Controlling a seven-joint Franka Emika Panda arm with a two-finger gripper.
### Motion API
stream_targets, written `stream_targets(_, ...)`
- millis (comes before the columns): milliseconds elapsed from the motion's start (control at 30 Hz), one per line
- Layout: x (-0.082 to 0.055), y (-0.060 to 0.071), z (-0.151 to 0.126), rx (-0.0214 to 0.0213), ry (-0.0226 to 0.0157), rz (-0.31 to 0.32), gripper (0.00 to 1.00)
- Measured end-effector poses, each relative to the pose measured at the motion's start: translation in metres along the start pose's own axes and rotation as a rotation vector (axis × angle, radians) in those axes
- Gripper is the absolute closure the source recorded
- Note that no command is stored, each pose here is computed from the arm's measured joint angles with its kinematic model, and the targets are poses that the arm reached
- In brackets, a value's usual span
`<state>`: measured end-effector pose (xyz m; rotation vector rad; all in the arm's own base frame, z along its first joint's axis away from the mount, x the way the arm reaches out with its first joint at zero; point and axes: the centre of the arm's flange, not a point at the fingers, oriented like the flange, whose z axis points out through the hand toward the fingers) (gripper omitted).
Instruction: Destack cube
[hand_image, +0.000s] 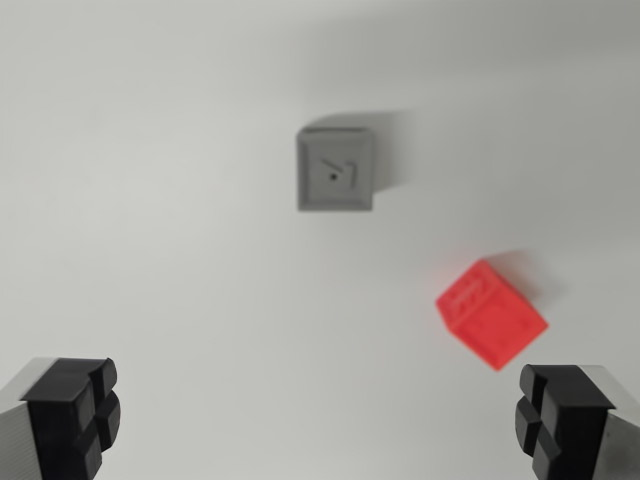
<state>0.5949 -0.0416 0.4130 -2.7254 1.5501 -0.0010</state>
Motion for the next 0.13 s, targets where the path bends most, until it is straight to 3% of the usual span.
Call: stream_targets(133,0.0000,0.0000,0.0000,0.0000,0.0000,0.000,0.00)
